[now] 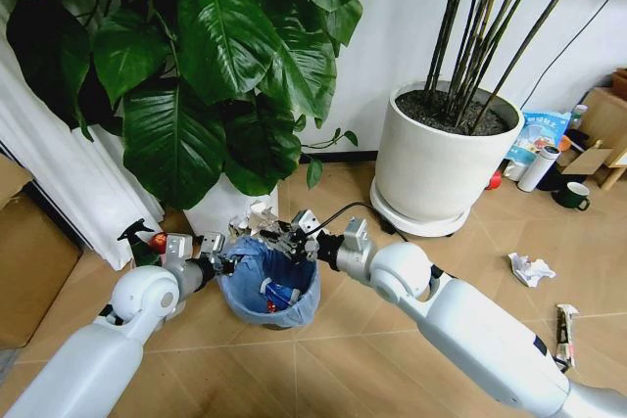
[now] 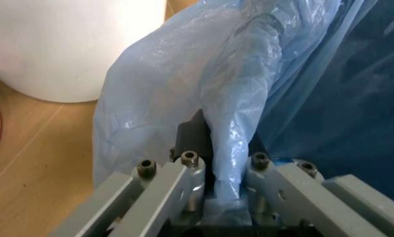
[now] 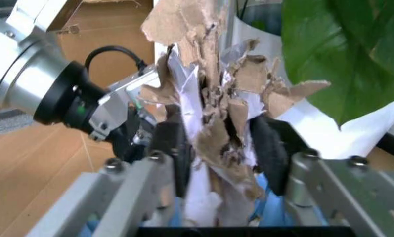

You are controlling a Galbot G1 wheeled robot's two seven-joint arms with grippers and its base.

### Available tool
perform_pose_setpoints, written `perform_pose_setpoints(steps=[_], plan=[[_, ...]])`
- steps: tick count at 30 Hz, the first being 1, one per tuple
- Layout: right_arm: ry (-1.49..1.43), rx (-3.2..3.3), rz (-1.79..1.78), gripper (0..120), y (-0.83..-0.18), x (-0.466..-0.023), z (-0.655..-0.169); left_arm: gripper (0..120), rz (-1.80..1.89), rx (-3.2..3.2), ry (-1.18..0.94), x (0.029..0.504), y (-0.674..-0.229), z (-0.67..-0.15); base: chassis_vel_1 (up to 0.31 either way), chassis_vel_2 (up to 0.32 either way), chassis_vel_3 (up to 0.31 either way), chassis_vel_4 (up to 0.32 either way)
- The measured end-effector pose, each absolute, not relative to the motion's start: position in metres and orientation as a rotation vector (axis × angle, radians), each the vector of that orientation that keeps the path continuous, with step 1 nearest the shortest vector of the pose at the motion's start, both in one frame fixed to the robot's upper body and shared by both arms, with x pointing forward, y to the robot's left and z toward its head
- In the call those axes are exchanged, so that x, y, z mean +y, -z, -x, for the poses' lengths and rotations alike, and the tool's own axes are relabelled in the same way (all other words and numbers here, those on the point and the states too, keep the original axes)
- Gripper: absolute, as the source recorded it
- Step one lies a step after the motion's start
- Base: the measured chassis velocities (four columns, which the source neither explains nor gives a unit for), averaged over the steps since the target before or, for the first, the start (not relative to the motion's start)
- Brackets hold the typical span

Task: Pick up the trash bin and place the garbage on the floor into it.

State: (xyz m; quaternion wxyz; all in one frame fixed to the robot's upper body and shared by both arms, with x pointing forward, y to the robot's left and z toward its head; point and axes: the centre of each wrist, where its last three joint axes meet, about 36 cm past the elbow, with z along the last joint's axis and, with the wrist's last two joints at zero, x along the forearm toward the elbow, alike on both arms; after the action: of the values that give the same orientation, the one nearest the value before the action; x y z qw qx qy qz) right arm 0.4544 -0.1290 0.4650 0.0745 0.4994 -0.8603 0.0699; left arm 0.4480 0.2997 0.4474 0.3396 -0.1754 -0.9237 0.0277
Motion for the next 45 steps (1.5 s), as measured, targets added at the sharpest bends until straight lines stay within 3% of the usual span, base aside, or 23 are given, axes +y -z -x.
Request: perform_pose_setpoints(steps=[16, 25, 32, 42, 45], plan=[[-0.216, -2.566, -1.497, 96, -0.459, -0.131, -0.450, 2, 0.457, -2.417, -0.066, 0.303, -0.454, -0.446, 0.000, 0.000, 0.000, 0.000], [-0.172, -2.654, -1.419, 100, -0.468, -0.131, -0.456, 2, 0.443, -2.420, -0.066, 0.307, -0.454, -0.444, 0.000, 0.000, 0.000, 0.000], [-0.100, -2.775, -1.072, 100, -0.467, -0.174, -0.475, 2, 0.412, -2.423, -0.053, 0.318, -0.457, -0.438, 0.000, 0.000, 0.000, 0.000], [-0.112, -2.733, -0.616, 100, -0.391, -0.257, -0.492, 2, 0.406, -2.416, -0.046, 0.323, -0.455, -0.431, 0.000, 0.000, 0.000, 0.000], [-0.108, -2.647, -0.454, 100, -0.335, -0.281, -0.499, 2, 0.408, -2.415, -0.045, 0.323, -0.455, -0.430, 0.000, 0.000, 0.000, 0.000]])
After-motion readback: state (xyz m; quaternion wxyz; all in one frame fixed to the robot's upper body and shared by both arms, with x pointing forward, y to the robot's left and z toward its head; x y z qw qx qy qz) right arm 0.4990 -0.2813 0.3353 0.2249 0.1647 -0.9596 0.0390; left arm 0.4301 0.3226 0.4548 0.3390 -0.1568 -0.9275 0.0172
